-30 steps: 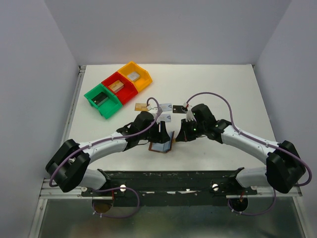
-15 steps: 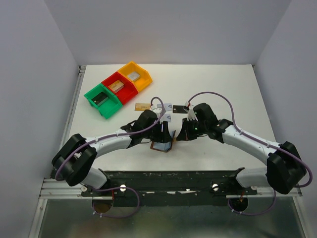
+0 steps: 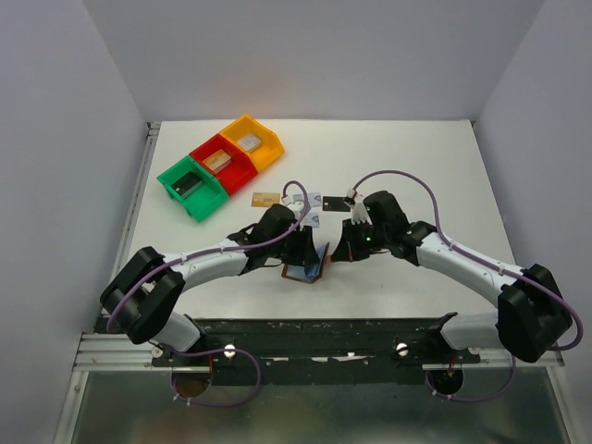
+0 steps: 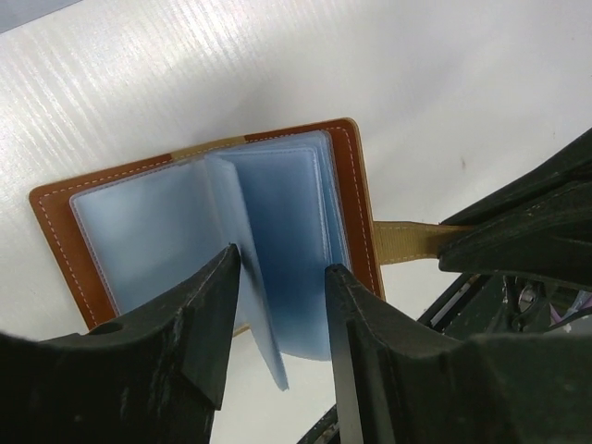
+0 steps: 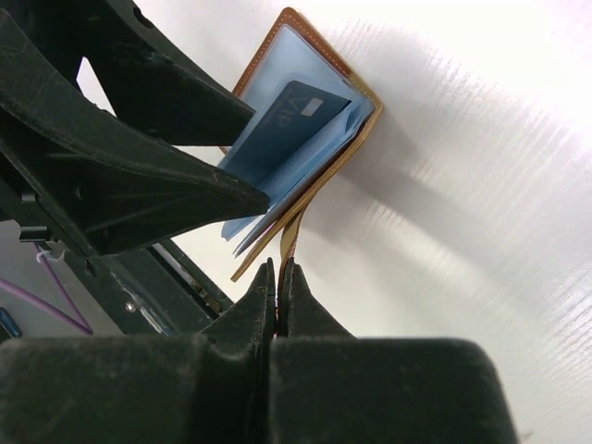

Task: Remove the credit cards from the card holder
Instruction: Remove the credit card from the card holder.

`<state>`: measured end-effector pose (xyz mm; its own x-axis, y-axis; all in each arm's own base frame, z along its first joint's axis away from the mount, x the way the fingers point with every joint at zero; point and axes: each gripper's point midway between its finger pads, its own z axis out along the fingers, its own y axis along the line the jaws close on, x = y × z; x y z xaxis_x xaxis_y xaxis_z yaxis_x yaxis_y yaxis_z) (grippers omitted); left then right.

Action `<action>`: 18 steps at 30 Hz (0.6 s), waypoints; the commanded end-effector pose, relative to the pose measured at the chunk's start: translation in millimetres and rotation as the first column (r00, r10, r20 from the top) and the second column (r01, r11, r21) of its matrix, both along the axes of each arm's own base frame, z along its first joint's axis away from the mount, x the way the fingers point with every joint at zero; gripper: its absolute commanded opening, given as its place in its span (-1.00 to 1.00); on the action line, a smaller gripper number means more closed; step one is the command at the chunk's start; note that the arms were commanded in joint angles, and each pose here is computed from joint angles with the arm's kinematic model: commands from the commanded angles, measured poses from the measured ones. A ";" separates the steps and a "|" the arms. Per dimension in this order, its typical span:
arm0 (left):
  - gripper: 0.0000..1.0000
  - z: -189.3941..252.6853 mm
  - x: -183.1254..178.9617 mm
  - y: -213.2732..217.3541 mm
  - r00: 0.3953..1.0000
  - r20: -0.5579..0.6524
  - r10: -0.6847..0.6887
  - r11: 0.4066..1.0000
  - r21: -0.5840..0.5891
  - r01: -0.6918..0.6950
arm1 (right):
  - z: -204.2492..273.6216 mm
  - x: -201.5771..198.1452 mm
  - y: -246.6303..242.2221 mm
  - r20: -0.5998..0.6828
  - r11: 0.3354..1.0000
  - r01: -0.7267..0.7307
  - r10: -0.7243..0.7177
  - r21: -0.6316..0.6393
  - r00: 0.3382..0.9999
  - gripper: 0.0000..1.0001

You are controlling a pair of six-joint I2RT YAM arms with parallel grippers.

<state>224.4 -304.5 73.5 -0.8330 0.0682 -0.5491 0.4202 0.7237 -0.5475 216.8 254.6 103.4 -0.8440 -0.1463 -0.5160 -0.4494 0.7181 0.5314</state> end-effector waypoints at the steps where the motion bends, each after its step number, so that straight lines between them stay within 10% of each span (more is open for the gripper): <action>1: 0.09 1.5 2.0 1.6 1.000 0.021 0.009 1.000 0.012 -0.009 | -3.3 -2.6 -3.8 0.007 1.000 -0.030 0.030 0.000 1.000 -0.99; 18: 0.16 14.2 4.5 9.1 0.997 0.064 0.049 0.999 -0.003 -0.049 | -15.1 0.5 -16.6 -0.001 0.999 -0.006 0.006 -0.045 1.000 -0.99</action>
